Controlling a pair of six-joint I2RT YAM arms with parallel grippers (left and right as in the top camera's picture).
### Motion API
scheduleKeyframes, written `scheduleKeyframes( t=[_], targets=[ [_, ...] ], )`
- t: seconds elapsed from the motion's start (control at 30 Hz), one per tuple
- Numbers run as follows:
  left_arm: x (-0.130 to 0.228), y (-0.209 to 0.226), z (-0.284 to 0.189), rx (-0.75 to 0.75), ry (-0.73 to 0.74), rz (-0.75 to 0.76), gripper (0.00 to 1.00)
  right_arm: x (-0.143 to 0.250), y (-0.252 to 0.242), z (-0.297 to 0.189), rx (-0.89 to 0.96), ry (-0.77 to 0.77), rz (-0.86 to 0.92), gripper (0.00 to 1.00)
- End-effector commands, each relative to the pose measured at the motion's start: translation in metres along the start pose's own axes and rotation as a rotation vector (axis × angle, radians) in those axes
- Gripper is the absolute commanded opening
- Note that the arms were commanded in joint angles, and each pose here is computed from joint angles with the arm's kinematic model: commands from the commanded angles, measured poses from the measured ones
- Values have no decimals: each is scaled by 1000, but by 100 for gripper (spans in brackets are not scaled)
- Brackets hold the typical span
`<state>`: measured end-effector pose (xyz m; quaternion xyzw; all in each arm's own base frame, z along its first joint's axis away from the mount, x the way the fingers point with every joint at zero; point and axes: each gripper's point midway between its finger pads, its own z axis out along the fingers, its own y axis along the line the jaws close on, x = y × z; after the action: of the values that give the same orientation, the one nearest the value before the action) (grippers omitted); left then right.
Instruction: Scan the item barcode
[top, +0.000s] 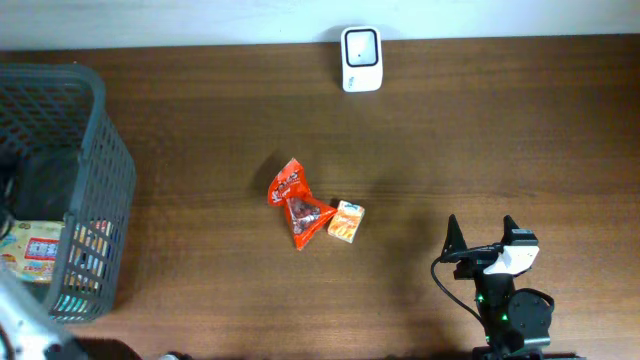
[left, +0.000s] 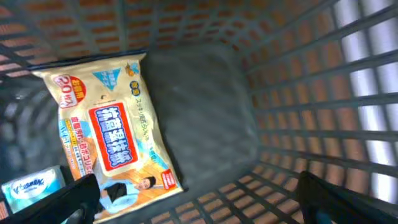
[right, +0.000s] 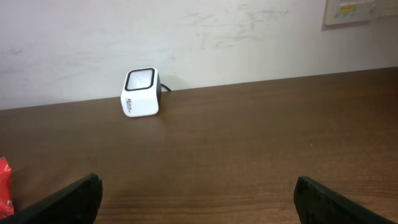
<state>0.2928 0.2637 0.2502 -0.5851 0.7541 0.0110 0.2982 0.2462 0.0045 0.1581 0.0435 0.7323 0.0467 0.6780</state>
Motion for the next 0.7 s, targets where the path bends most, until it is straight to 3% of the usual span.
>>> scheduleKeyframes(
  t=[0.0,0.13,0.33,0.67],
  targets=[
    [1,22,48,-241,-8,78,99,3,-3,0,15,4,-2,99],
    [28,47,112,-372,139,102,99,3,-3,0,15,4,-2,99],
    [58,95,160,-603,264,165,99,3,-3,0,15,4,-2,98],
    [97,123,199,-696,409,188,99,3,-3,0,15,4,-2,98]
  ],
)
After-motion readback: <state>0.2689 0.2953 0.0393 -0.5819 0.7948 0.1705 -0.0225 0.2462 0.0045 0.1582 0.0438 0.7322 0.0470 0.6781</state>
